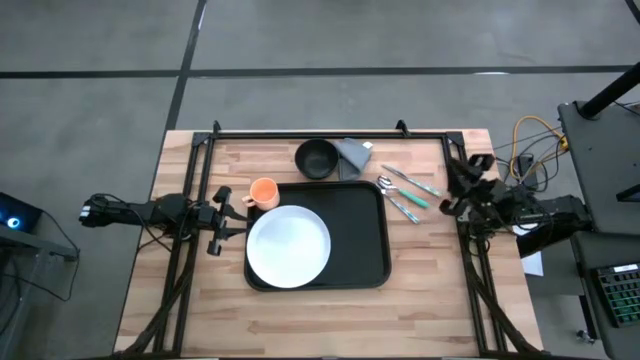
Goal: Set up tray
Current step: Put the black bowl on top of the white plate
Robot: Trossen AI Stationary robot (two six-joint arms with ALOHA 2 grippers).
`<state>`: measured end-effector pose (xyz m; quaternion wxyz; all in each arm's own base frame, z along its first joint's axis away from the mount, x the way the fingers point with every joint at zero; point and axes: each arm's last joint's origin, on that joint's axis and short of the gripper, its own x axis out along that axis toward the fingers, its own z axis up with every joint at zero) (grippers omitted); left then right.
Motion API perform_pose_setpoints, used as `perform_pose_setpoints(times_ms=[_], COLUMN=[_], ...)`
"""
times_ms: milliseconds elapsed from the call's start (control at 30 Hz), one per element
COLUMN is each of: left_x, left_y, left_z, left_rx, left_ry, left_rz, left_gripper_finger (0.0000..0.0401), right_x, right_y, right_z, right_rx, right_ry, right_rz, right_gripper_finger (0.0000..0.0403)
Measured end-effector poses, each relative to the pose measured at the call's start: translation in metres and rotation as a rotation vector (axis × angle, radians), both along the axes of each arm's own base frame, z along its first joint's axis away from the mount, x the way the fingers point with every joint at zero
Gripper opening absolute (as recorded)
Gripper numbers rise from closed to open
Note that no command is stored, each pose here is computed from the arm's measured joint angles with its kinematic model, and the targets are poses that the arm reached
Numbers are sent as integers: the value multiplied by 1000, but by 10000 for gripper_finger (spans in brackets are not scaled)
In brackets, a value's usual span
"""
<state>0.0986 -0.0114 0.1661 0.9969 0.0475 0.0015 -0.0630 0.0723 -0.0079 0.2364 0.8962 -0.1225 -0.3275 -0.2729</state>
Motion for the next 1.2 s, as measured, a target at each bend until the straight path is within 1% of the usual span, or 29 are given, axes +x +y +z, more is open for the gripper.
perform_pose_setpoints(times_ms=[100, 200, 300, 367, 433, 467, 633, 700, 767, 867, 933, 1067, 1200], left_x=[0, 0, 0, 0, 0, 0, 0, 0, 0, 0, 0, 0, 0], left_y=[0, 0, 0, 0, 0, 0, 0, 0, 0, 0, 0, 0, 0], left_z=[0, 0, 0, 0, 0, 0, 0, 0, 0, 0, 0, 0, 0], left_rx=[0, 0, 0, 0, 0, 0, 0, 0, 0, 0, 0, 0, 0], left_ry=[0, 0, 2, 2, 2, 2, 2, 2, 2, 4, 4, 4, 4], left_rz=[0, 0, 0, 0, 1, 0, 0, 0, 0, 0, 0, 1, 0], left_gripper_finger=[96, 96, 96, 96, 96, 96, 96, 96, 96, 96, 96, 96, 96], right_x=[-5, -7, -2, 7, 21, 30, 80, 98, 115, 140, 156, 183, 202], right_y=[-2, -3, -4, -5, -7, -9, -25, -31, -37, -45, -51, -64, -78], right_z=[5, 12, 21, 26, 30, 32, 39, 47, 53, 53, 46, 32, 25], right_rx=[-25, -38, -40, -49, -47, -46, -3, 24, 50, 81, 84, 64, 76], right_ry=[-60, -75, -69, -21, 71, 143, 587, 722, 837, 956, 1027, 1127, 1172], right_rz=[-49, -87, -77, -68, -76, -89, -139, -82, 48, 287, 374, 370, 349], right_gripper_finger=[68, 68, 68, 68, 68, 68, 68, 68, 68, 68, 68, 68, 68])
